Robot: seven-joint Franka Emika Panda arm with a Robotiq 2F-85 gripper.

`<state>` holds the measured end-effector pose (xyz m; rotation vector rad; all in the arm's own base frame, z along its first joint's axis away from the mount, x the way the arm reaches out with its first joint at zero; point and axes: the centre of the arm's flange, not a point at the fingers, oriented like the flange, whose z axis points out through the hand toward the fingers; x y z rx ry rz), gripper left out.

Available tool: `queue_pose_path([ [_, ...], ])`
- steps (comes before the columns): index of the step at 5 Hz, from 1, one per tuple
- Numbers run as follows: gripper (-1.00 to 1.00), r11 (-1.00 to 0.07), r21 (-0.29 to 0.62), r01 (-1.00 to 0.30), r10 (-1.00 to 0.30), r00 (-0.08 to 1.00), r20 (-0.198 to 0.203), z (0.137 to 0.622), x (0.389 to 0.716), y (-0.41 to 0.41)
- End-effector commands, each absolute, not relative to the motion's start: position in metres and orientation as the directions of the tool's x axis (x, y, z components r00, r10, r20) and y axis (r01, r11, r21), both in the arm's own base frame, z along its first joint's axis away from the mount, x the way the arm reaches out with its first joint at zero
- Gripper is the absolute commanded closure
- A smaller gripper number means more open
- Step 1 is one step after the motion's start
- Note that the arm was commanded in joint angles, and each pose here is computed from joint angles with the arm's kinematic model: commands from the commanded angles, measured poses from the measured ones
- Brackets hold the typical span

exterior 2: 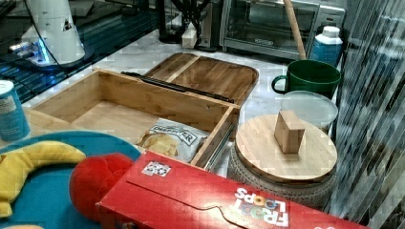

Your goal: Place the butter on the board.

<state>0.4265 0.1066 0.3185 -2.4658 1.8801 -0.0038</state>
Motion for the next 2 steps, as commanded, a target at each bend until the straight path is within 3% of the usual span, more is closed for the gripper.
queue_pose_path([
  [1, 1.0, -0.238, 0.019, -0.971, -0.97, 0.237, -0.046, 0.2779, 0.4177, 0.1386],
  [2, 1.0, -0.24, 0.015, -0.971, -0.969, 0.239, -0.054, 0.2759, 0.4162, 0.1383],
])
